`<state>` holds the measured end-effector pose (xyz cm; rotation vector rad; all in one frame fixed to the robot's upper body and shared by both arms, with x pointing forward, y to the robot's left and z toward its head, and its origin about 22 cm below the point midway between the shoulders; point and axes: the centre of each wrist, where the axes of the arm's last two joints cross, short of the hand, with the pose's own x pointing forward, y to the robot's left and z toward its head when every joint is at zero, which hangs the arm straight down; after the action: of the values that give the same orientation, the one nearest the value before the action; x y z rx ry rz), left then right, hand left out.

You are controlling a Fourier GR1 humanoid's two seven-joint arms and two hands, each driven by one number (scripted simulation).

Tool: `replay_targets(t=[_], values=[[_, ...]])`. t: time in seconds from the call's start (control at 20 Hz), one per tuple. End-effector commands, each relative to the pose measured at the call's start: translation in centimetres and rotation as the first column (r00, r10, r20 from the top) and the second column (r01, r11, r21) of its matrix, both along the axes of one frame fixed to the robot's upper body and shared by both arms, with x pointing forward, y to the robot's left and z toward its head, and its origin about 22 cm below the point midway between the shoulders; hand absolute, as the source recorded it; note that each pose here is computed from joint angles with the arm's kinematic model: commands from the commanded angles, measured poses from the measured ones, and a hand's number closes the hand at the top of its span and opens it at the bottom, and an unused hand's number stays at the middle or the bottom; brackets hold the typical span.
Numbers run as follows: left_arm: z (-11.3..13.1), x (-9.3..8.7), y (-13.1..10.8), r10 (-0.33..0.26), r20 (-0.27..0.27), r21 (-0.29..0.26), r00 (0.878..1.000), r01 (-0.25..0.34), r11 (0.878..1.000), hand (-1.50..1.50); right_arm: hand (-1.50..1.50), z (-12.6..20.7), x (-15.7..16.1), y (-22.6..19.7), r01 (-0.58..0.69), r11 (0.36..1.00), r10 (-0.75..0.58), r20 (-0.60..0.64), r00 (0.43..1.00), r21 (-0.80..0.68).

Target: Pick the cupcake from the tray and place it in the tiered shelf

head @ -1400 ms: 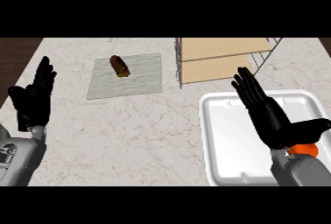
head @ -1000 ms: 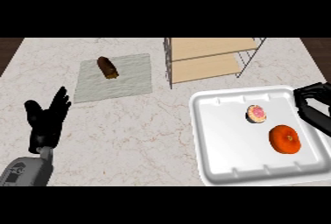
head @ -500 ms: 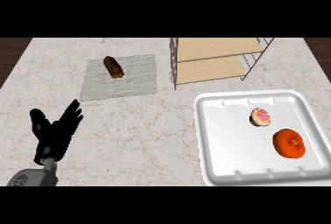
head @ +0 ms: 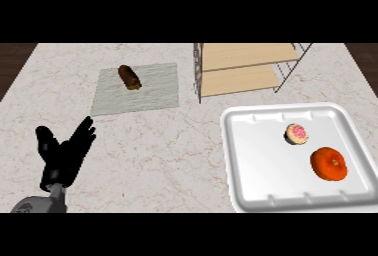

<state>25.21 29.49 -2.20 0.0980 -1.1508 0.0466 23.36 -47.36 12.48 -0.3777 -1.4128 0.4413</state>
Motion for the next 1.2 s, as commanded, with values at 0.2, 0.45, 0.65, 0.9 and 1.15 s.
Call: replay_targets(t=[0.2,0.45,0.65,0.9,1.15], values=[[-0.9,-1.2,-0.6,0.009,-0.034,-0.012,0.999,-0.009,1.0,0.0,-1.5,3.1,1.4,6.5,0.059,0.987,-0.079,-0.13,0.988,-0.149],[0.4,0.5,0.3,-0.019,-0.035,0.001,0.999,0.019,1.0,0.0,-1.5,5.2,4.5,11.7,0.139,0.965,-0.178,-0.165,0.97,-0.224],[-1.2,0.0,0.3,-0.012,-0.044,-0.014,0.999,0.011,1.0,0.0,-1.5,3.9,5.4,12.6,0.141,0.949,-0.209,-0.23,0.951,-0.282],[-0.8,-0.3,-1.3,-0.004,-0.027,0.008,1.0,0.004,1.0,0.0,-1.5,0.9,7.1,15.8,0.068,0.933,-0.187,-0.314,0.931,-0.353],[0.5,-0.1,-0.5,-0.011,-0.042,-0.018,0.999,0.011,1.0,0.0,-1.5,0.3,7.7,16.4,0.057,0.922,-0.199,-0.342,0.918,-0.384]])
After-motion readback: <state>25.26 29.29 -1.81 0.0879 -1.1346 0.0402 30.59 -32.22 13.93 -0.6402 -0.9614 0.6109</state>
